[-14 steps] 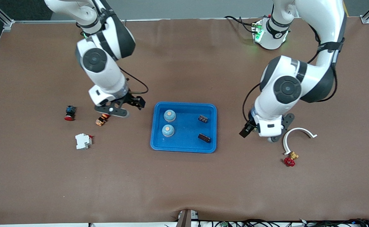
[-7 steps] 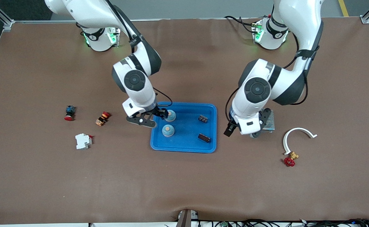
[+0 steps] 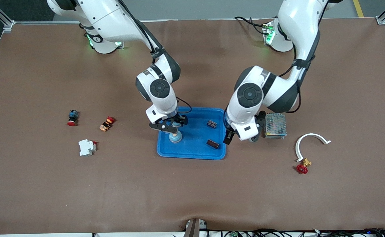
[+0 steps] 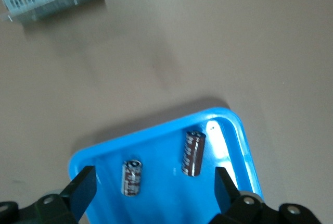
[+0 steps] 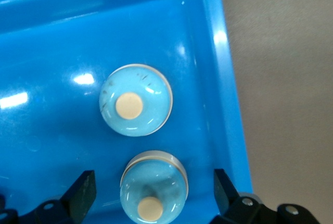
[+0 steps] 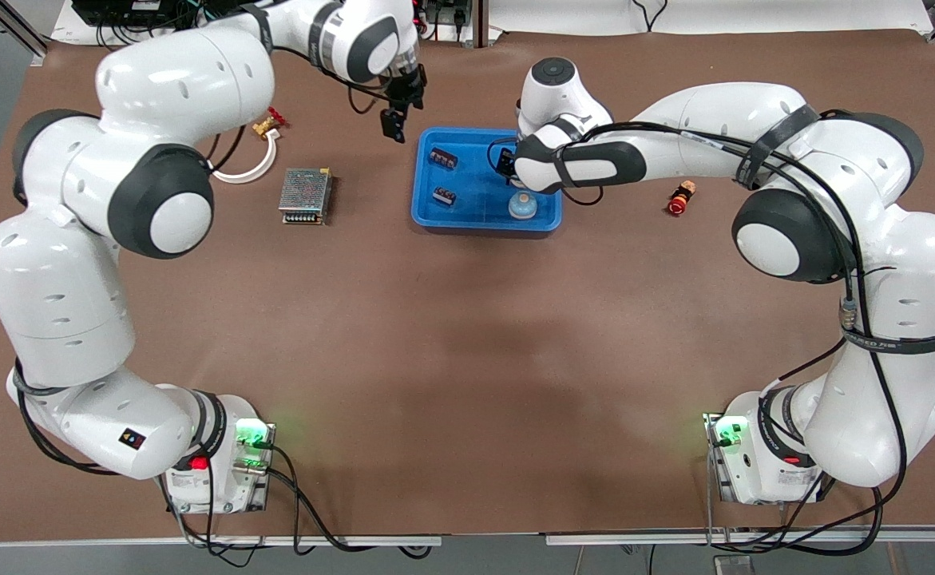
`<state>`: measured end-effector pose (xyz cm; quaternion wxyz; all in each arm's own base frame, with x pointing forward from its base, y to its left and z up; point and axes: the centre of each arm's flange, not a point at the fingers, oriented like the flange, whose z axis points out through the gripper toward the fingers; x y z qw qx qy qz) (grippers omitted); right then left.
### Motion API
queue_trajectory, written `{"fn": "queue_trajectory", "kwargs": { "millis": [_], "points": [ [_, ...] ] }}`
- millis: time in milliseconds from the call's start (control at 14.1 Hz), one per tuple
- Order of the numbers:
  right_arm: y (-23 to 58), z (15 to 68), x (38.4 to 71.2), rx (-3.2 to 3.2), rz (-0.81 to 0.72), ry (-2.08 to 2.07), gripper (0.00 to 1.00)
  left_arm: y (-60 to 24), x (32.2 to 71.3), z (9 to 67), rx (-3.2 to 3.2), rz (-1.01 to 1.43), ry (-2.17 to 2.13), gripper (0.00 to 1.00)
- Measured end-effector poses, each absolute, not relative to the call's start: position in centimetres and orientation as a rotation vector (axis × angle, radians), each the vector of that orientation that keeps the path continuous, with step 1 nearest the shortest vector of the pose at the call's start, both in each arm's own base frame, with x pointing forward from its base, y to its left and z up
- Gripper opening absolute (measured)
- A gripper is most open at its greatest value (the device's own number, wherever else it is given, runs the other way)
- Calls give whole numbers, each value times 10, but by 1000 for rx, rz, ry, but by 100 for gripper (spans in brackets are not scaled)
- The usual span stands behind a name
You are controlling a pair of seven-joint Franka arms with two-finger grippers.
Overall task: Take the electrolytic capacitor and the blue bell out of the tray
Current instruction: 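Grasp the blue bell with the right gripper while the left grasps a capacitor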
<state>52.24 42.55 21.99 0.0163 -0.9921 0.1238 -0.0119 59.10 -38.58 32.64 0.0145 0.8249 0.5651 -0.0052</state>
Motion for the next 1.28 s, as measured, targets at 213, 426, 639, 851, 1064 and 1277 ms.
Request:
{"fn": "queue_trajectory", "kwargs": {
  "millis": [213, 426, 639, 851, 1064, 1277],
  "points": [
    [429, 220, 520, -3082, -40, 389, 100, -407, 587, 302, 2492, -8, 1811, 100],
    [436, 213, 515, -3065, -63, 389, 100, -418, 585, 279, 2482, -16, 1831, 100],
    [440, 199, 509, -3066, -61, 392, 100, -430, 580, 264, 2463, -16, 1838, 100],
    [440, 190, 507, -3074, -51, 389, 100, -443, 574, 263, 2437, -11, 1837, 100],
    [440, 186, 506, -3079, -45, 390, 100, -443, 571, 255, 2443, -17, 1848, 100],
    [440, 185, 506, -3080, -44, 388, 100, -445, 564, 233, 2462, -26, 1848, 100]
  ]
}}
